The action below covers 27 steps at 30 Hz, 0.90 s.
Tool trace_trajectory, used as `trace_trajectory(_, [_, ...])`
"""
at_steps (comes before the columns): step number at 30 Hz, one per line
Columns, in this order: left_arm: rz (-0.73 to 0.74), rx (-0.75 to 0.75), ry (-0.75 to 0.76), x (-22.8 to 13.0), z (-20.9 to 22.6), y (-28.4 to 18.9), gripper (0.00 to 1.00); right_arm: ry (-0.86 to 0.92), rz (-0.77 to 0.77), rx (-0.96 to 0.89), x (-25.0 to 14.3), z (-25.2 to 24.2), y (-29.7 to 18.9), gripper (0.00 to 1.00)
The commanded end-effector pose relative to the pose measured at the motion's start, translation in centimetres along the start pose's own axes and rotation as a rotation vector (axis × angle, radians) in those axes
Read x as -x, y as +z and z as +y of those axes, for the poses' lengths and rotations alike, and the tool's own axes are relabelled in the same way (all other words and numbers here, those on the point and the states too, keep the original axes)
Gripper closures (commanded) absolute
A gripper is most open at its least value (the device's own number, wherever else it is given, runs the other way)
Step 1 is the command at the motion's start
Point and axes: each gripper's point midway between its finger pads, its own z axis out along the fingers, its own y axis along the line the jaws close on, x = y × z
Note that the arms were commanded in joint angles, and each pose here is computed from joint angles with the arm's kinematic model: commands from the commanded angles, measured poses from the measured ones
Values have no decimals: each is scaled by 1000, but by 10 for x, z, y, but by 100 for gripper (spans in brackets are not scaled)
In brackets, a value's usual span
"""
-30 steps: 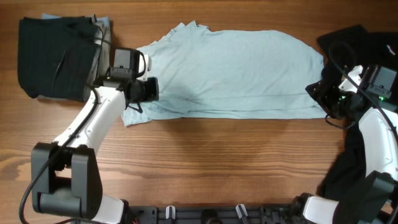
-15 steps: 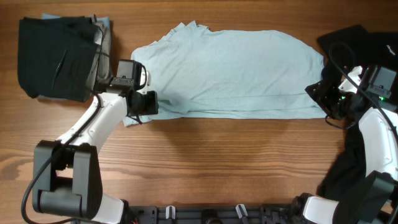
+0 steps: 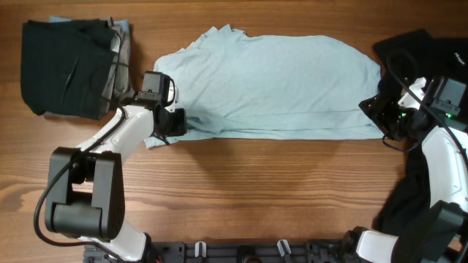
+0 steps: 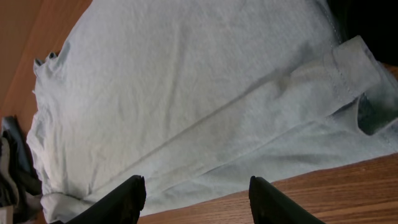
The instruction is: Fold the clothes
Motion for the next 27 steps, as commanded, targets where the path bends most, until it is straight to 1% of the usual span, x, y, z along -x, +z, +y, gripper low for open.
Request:
trace_trajectory(1, [1, 20, 7, -1, 3, 4, 95, -34, -23, -1, 6, 4, -5, 42])
trace_trajectory(9, [-14, 15, 0, 0, 1, -6, 96, -34, -24, -2, 6, 4, -5, 42])
trace_trajectory(16, [-93, -12, 10, 20, -8, -40, 96, -35, -25, -1, 6, 4, -5, 41])
trace_trajectory(21, [-120, -18, 14, 26, -10, -41, 96, -35, -25, -1, 6, 4, -5, 42])
trace_trajectory(27, [-190, -33, 20, 43, -14, -44, 96, -35, -25, -1, 6, 4, -5, 42])
